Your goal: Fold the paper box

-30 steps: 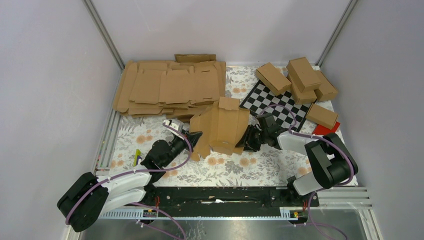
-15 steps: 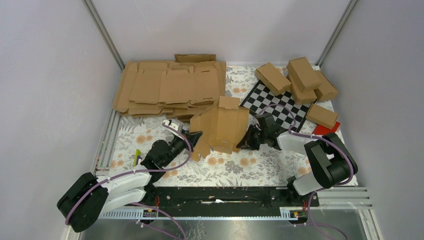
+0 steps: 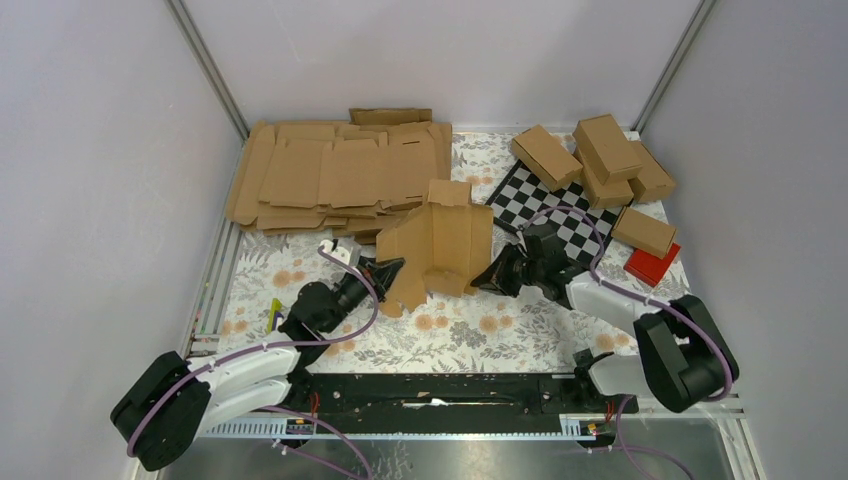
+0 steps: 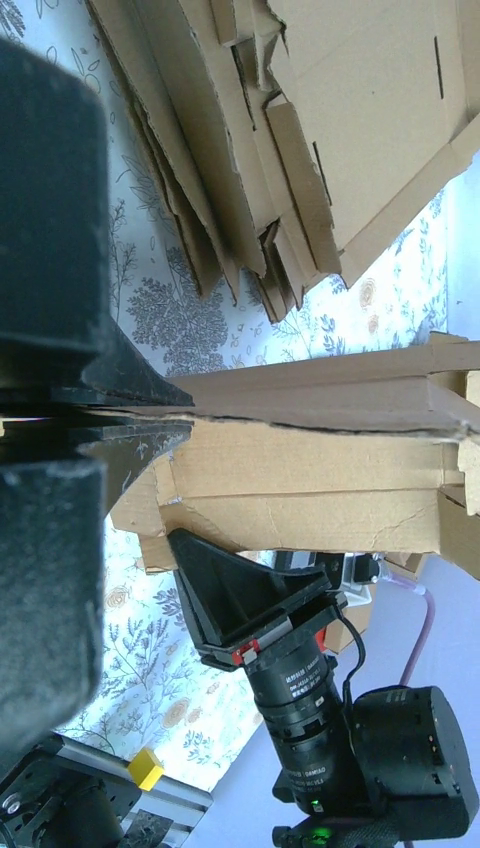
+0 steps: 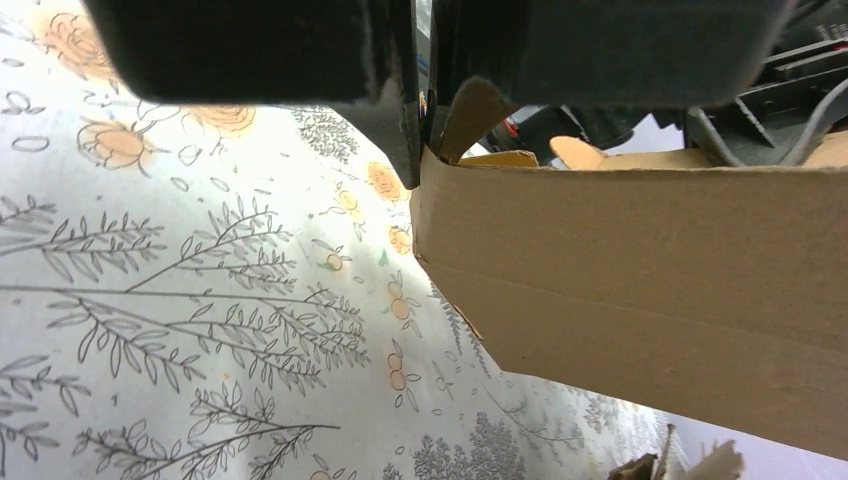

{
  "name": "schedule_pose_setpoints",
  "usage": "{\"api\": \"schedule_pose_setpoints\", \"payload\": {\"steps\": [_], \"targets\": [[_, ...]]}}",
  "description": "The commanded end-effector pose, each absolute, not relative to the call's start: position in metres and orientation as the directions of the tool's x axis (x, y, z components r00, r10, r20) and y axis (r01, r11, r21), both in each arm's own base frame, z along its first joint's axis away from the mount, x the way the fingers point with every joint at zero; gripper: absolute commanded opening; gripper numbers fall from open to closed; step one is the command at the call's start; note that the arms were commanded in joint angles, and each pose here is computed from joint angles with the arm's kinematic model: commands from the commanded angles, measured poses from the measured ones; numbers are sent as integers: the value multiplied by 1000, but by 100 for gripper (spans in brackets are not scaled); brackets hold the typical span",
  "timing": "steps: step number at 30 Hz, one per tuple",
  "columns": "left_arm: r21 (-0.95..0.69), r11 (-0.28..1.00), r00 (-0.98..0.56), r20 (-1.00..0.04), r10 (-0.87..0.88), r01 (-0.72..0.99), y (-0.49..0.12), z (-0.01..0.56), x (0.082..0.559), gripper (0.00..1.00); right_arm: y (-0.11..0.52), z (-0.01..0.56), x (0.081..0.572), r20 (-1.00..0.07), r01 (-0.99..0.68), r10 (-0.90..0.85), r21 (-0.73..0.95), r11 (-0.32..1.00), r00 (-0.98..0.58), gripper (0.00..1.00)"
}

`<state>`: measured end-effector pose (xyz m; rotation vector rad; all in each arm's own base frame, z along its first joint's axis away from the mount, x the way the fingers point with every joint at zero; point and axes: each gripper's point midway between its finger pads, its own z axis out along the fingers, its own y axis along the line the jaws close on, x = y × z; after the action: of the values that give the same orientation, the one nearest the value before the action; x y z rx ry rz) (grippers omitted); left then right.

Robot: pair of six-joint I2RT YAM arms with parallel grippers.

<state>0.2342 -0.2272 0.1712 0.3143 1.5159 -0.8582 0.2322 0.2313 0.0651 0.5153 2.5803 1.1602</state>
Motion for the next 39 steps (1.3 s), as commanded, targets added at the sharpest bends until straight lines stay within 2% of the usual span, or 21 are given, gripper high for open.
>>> {"api": "schedule_pose_setpoints", "payload": {"steps": [1,4,7,13,20,27,33,39], "targets": [[-307,644,-152,-946,-286,701,-233,173,224,0,233,92,246,-91,242,534,819,521,-840,1],[-309,629,-155,-945,-288,713,-236,174,221,0,238,101,249,-93,213,542,854,475,-835,0],[-315,608,-160,-942,-296,729,-239,175,217,0,242,95,249,-82,211,513,847,487,-855,0],[-313,593,-166,-943,-290,742,-244,174,214,0,252,95,250,-4,249,510,870,426,-860,0],[-302,637,-163,-949,-269,709,-240,169,219,0,256,126,256,45,260,559,914,311,-828,0],[-296,636,-157,-951,-267,713,-240,170,217,0,254,139,252,151,332,597,920,206,-788,0],[-295,651,-151,-951,-269,699,-236,169,218,0,246,158,257,147,310,636,938,153,-758,0],[-299,700,-143,-951,-274,648,-225,166,225,0,236,167,255,203,319,664,946,56,-719,0]]}}
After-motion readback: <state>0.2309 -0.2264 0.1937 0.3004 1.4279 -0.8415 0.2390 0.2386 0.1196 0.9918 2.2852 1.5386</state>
